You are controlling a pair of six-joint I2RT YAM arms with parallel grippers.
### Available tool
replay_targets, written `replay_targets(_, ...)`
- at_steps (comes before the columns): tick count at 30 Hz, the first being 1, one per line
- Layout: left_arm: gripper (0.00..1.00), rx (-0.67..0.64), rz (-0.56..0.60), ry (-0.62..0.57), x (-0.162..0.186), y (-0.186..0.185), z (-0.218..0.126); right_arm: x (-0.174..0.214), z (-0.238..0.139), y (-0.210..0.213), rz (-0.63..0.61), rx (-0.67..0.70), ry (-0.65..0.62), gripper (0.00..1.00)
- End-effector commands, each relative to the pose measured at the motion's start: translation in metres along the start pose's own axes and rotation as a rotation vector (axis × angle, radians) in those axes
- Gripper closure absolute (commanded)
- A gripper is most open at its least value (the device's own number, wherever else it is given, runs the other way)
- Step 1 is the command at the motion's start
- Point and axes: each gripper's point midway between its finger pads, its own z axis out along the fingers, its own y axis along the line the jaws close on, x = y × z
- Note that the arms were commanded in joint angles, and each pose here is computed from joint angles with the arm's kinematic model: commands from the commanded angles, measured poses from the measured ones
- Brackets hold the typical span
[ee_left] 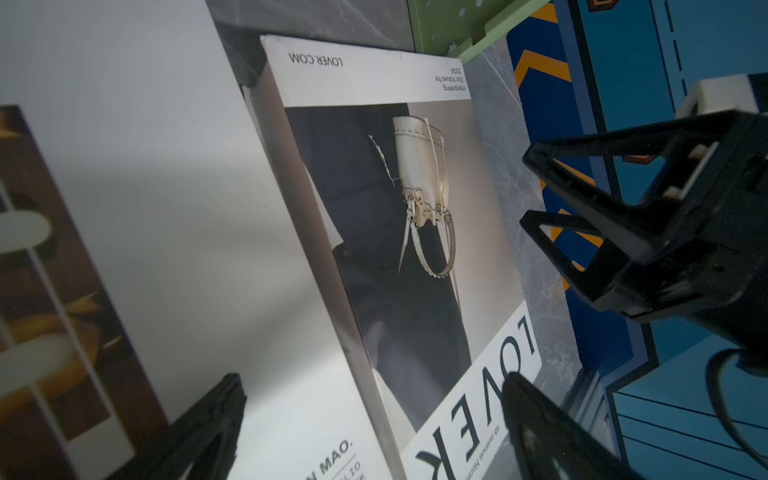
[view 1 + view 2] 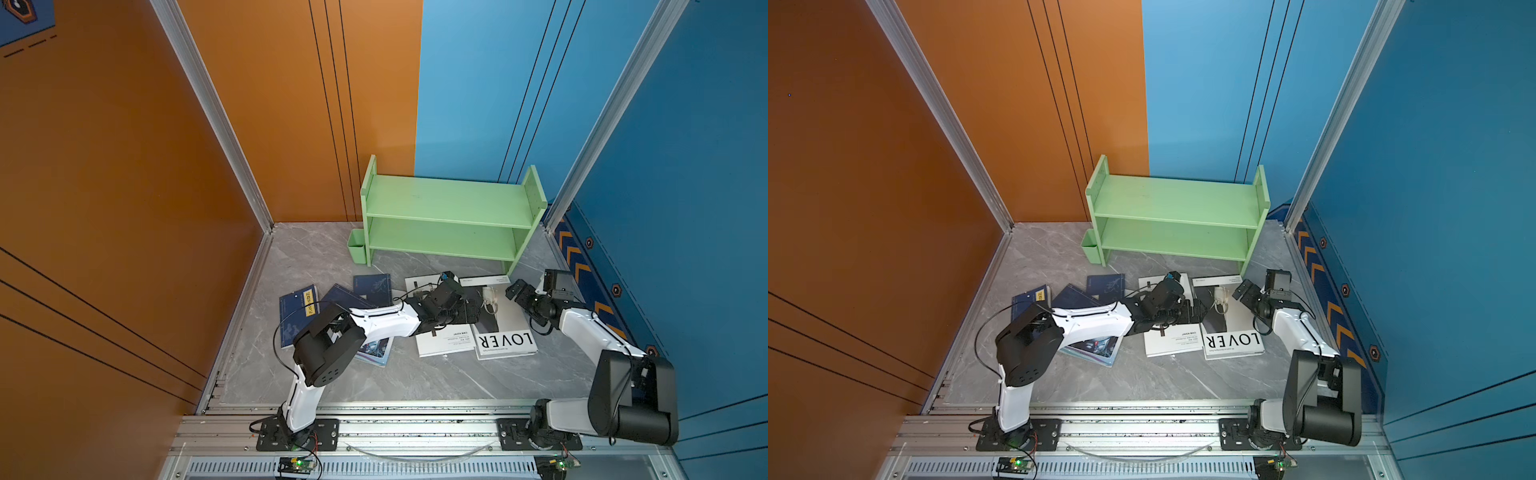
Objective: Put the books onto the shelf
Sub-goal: 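Grip the LOVER book's edges with the left and right grippers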
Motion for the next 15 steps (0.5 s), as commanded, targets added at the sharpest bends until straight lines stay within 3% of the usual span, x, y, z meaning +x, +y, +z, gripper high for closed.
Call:
replay_targets(1,0.02,0.039,-0.055,0.013,-0.001,-0.02,0.009,0.018,0.012,-0.012,-0.021,0.013,0.067,0.0)
replay_targets(10,0.02,-0.055,-0.094,0.063,0.01,-0.004,0.03,0.07,0.013,0.01,-0.099,-0.072,0.223,0.0)
replay_targets(15,0.02,-0.16,-0.101,0.049,0.005,0.021,0.021,0.102,0.001,0.042,-0.167,-0.122,0.265,0.0)
